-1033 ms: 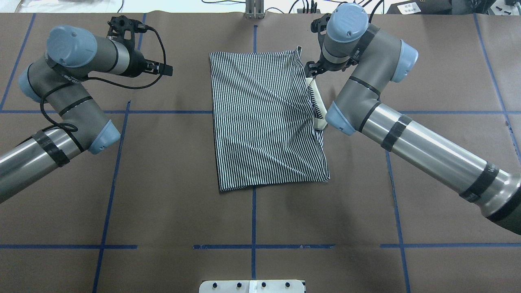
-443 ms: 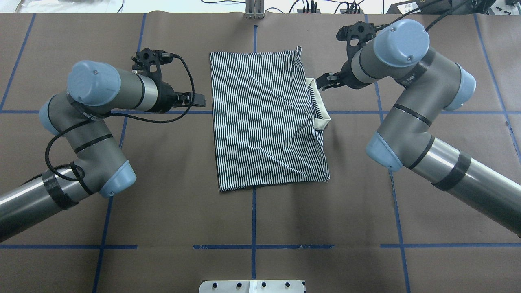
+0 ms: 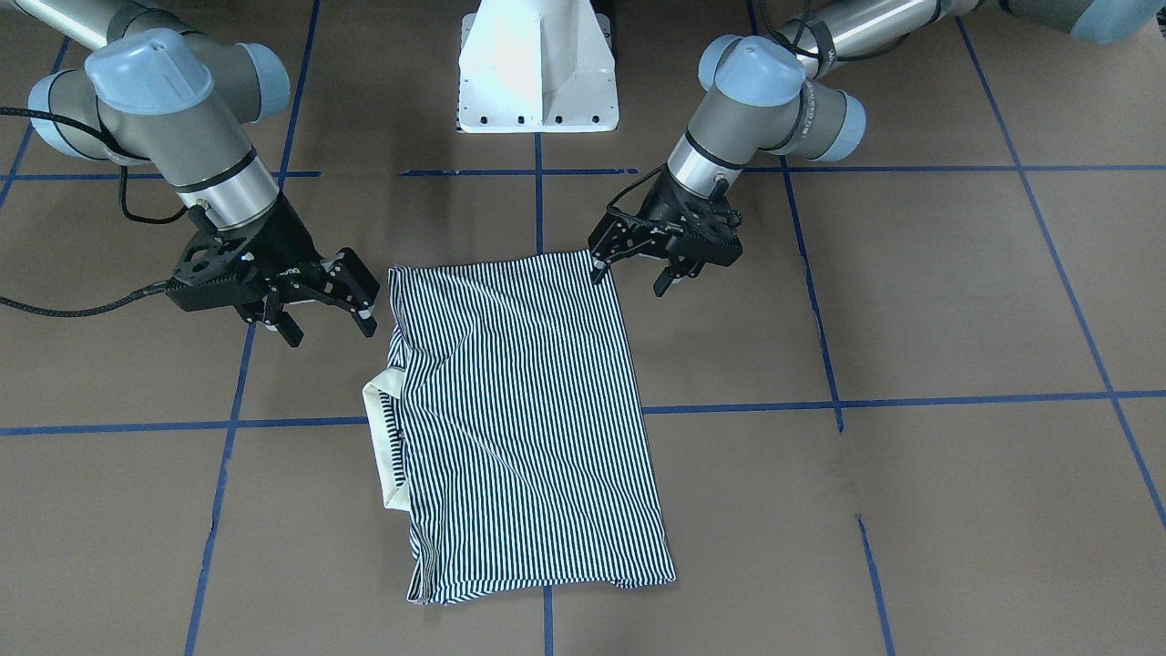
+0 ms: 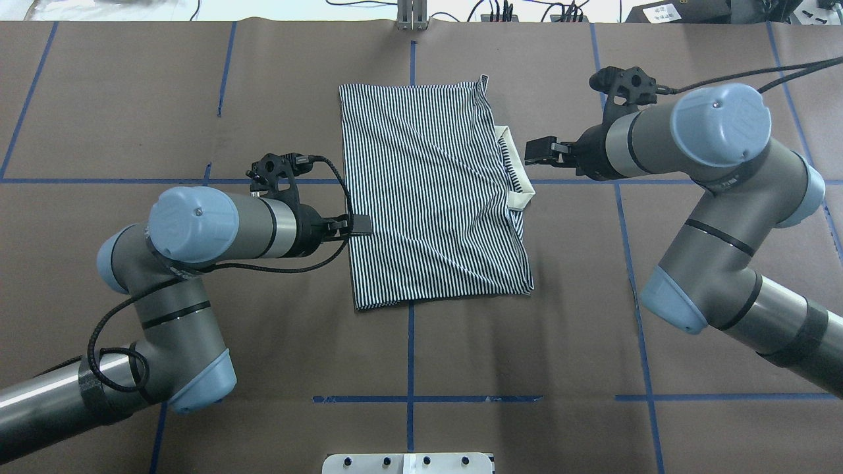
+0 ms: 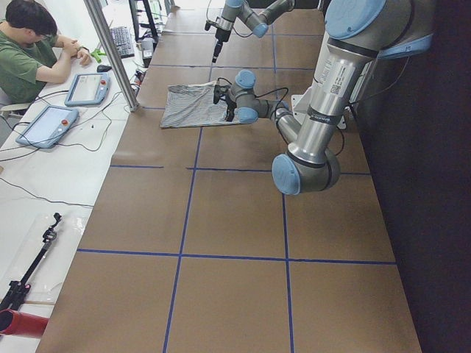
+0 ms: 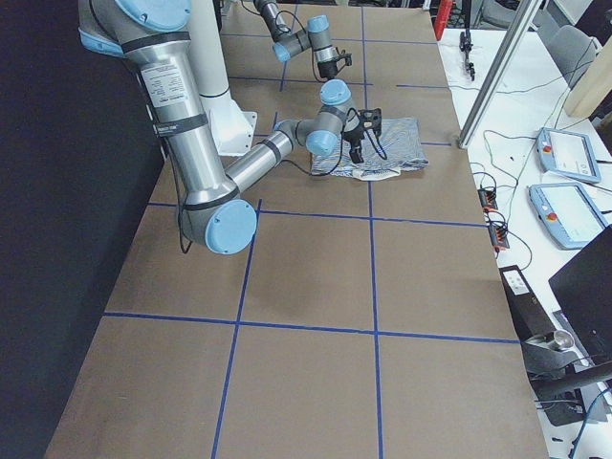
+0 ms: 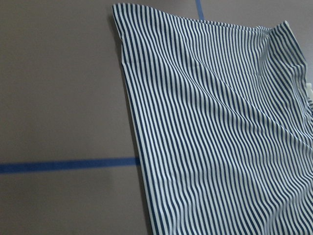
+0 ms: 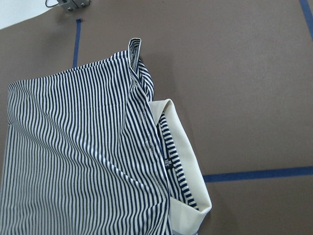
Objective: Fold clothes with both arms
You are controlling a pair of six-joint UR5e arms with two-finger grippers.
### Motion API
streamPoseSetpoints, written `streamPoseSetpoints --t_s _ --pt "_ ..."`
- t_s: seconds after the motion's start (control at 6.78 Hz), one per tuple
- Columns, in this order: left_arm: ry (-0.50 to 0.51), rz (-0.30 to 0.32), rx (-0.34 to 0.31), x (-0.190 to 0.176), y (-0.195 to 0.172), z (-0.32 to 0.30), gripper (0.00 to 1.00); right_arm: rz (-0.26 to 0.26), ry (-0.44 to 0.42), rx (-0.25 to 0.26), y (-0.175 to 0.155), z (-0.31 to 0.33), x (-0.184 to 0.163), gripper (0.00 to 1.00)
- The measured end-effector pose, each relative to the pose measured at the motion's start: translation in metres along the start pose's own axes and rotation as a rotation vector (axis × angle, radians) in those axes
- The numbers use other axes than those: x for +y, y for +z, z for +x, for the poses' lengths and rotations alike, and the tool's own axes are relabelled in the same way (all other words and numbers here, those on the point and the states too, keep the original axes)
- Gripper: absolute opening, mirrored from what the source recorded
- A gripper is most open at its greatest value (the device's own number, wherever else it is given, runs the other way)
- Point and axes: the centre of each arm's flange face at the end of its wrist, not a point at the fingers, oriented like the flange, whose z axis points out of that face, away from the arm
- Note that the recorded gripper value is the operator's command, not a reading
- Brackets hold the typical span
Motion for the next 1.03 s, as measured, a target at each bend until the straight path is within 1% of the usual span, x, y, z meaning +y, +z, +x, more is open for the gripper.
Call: streamPoseSetpoints --t_s 0.15,0.3,0.59,1.03 --pt "-0.078 0.004 -0.025 0.022 0.009 0.001 0.63 0.006 0.078 -0.037 -0.002 0.007 0.009 1.0" --pt "-0.122 0.003 -0.059 0.037 0.017 0.0 0.62 0.012 0.112 -0.05 -0.002 0.01 0.013 1.0" --pt "-0.148 -0.014 -0.11 0.058 0.026 0.001 0.61 0.013 0.126 -0.058 -0.002 0.01 0.017 1.0" --pt "-0.147 -0.035 -0.132 0.074 0.032 0.003 0.55 0.014 0.128 -0.056 0.0 0.012 0.017 1.0"
